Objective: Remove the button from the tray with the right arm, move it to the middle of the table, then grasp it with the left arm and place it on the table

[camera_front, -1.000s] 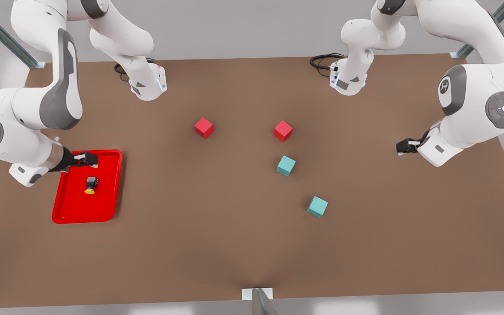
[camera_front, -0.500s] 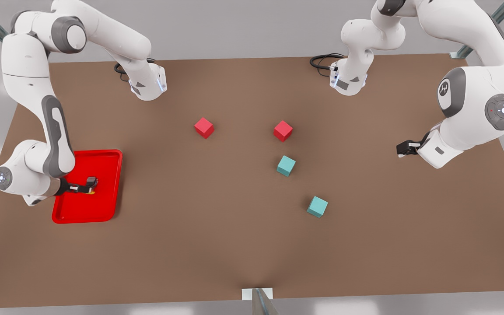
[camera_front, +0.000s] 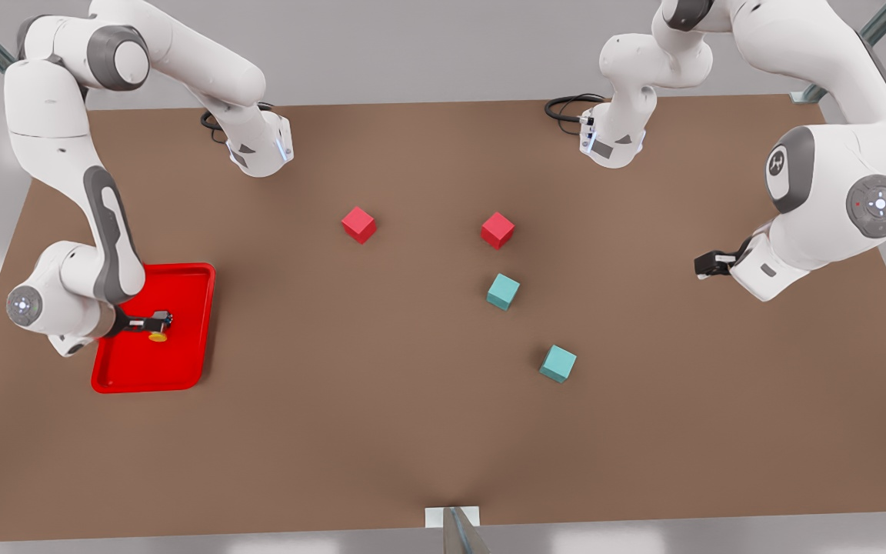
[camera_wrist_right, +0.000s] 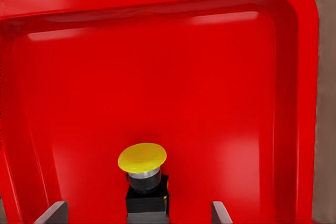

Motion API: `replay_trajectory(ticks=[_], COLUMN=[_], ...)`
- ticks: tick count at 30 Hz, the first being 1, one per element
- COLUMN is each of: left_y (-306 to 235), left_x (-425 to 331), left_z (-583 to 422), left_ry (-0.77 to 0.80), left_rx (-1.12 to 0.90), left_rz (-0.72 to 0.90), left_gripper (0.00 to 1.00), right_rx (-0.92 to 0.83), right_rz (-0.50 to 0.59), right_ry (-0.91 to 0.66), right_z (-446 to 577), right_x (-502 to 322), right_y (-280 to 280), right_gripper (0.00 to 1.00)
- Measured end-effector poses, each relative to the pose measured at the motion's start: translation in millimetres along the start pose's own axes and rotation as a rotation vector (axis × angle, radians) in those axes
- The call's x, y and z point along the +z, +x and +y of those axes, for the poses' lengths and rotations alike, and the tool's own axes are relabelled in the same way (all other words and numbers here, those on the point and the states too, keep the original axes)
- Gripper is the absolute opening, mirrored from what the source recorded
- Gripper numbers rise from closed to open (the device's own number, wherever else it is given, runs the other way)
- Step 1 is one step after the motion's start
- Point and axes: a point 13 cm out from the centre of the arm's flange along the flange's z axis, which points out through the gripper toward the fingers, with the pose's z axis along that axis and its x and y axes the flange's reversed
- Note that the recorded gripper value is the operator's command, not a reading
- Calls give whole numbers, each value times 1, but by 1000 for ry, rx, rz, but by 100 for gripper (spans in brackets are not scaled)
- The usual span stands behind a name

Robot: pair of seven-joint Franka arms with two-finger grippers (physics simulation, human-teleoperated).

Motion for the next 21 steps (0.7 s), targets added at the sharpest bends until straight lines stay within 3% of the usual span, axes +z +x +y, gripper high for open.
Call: replay_trajectory(ticks=[8,13,21], left_y=[0,0,-1], left_x=[0,0,3], left_z=[0,0,0], left_ry=[0,0,-1], left_rx=[0,0,1], left_rz=[0,0,6], left_gripper=[100,100,100], right_rx=[-48,-91,-83], right_rz=[-27,-108,-92], right_ry=[-20,-13,-25], right_z=[12,15,29], right_x=[6,-13,2], right_y=[33,17,17], right_gripper=[100,100,100])
